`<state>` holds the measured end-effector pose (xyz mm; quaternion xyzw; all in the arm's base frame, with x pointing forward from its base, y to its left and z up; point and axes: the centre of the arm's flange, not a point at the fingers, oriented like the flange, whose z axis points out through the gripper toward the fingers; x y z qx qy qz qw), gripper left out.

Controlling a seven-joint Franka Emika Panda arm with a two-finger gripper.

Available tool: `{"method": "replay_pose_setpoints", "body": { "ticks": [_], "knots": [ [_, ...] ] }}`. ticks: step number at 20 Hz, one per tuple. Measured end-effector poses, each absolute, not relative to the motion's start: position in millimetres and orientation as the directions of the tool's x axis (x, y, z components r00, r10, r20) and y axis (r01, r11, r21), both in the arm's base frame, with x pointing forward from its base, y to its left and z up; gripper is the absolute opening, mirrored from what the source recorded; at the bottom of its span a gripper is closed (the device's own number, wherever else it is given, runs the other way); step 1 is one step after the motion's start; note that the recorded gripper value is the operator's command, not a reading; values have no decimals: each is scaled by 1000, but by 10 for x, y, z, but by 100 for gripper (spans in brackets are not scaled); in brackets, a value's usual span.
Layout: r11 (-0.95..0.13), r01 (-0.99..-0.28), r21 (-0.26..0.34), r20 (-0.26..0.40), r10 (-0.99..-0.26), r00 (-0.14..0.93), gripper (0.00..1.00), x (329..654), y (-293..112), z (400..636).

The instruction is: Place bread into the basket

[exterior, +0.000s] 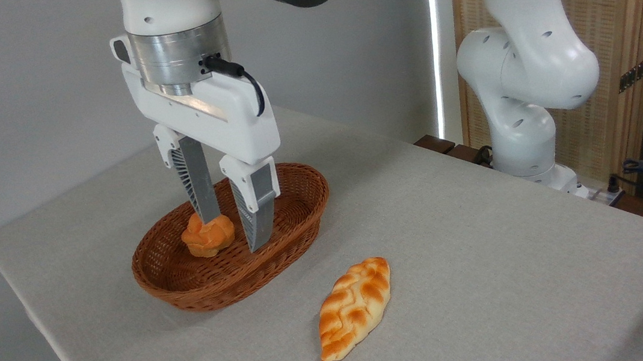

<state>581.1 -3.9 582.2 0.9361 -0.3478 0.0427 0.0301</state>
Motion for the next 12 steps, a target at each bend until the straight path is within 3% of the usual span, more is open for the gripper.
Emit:
{"method": "replay_pose_setpoints", "body": {
  "ticks": [12],
  "knots": [
    [-751,-660,29,106,-654,749,100,5741,-41,5921]
  ]
}}
